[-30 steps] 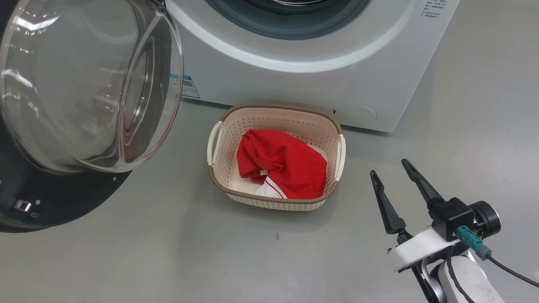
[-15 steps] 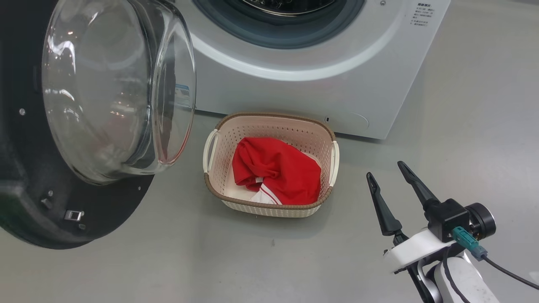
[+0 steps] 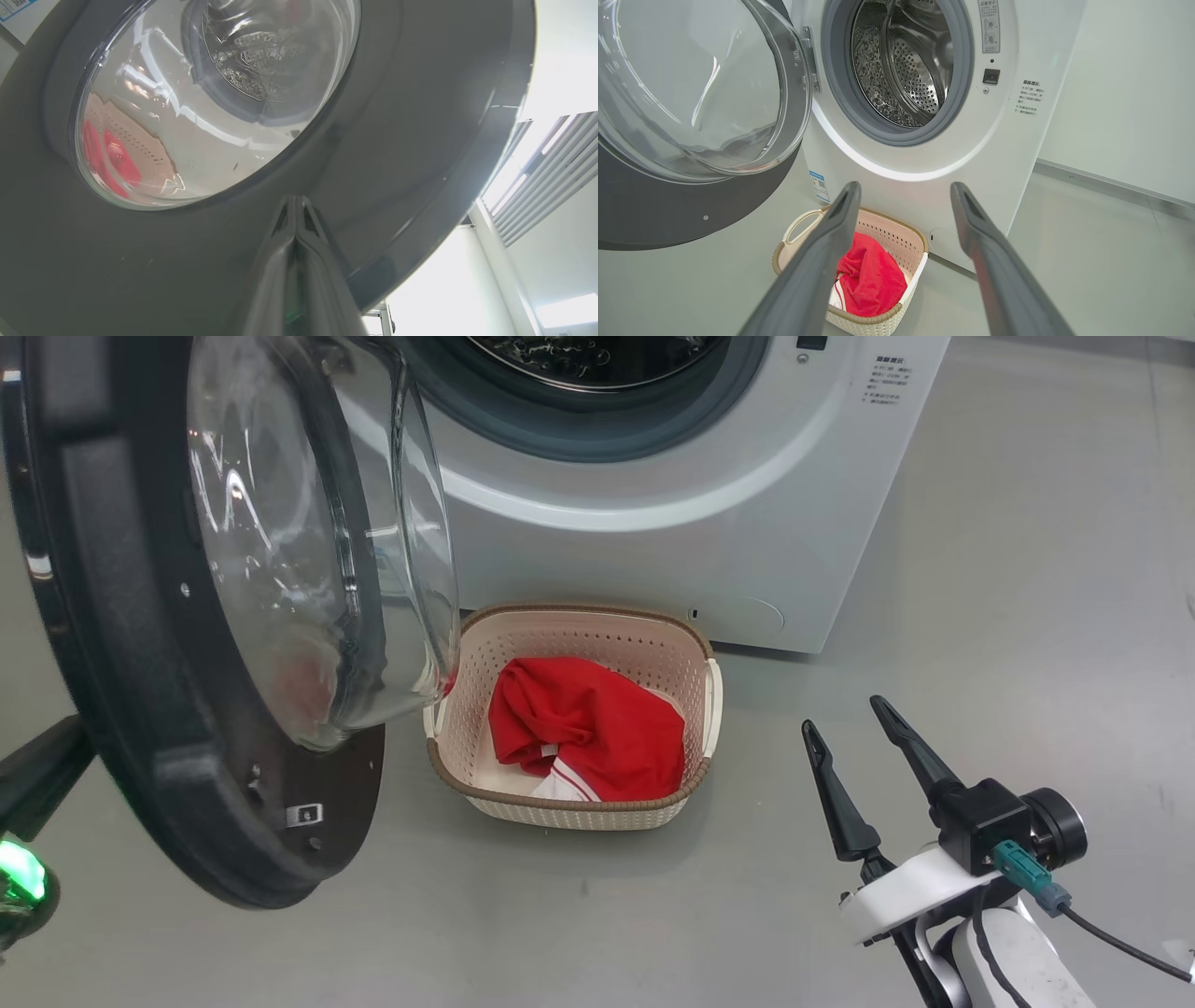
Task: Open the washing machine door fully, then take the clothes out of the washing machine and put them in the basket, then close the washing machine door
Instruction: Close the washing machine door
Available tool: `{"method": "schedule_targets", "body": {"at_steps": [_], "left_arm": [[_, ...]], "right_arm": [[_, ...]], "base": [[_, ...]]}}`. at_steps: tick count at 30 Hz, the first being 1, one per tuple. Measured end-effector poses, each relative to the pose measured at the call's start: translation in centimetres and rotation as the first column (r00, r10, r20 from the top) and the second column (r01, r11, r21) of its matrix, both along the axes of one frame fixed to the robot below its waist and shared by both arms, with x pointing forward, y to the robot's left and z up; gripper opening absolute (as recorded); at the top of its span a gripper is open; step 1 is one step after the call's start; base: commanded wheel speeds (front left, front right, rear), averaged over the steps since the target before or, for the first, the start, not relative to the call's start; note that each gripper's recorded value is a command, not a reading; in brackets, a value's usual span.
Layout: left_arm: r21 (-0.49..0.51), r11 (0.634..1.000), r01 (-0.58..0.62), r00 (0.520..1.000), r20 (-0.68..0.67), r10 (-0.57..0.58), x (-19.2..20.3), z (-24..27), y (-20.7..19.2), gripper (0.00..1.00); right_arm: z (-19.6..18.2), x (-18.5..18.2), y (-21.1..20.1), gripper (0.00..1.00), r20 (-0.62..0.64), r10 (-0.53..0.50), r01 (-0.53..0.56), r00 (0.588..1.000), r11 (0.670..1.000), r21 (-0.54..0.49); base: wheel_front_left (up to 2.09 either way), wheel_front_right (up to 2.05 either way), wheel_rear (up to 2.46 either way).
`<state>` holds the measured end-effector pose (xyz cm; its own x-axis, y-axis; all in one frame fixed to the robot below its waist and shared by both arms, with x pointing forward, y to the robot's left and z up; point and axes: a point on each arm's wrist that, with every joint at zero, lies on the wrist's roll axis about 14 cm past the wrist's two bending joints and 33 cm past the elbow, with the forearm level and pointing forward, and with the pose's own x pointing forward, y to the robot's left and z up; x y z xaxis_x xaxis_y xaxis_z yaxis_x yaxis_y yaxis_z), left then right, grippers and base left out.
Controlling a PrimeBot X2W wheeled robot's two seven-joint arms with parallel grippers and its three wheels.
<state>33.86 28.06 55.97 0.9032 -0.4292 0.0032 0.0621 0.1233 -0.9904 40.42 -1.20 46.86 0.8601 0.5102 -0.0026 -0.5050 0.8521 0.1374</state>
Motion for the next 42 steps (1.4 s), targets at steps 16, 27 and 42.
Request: {"method": "schedule_targets", "body": {"at_steps": [16, 27, 42], "left_arm": [[0.004, 0.966, 0.257, 0.961, 0.105, -0.256, 1.9, 2.1, -7.3, 0.0], [-0.008, 0.917, 0.4, 0.909, 0.136, -0.395, 4.1, 2.4, -11.6, 0.0], [-0.06, 0.817, 0.574, 0.815, 0.142, -0.562, 7.9, 1.9, -17.8, 0.0]], "right_arm": [[0.3, -0.3, -2.7, 1.0, -0.006, -0.093, 0.093, 0.996, 0.995, 0.017], [0.7, 0.1, -6.3, 1.0, -0.003, -0.219, 0.219, 0.976, 0.975, 0.027], [-0.1, -0.5, -11.4, 1.0, -0.03, -0.371, 0.371, 0.928, 0.929, 0.001]], "base": [[0.0, 0.0, 0.0], [0.0, 0.0, 0.0], [0.0, 0.0, 0.0]]}}
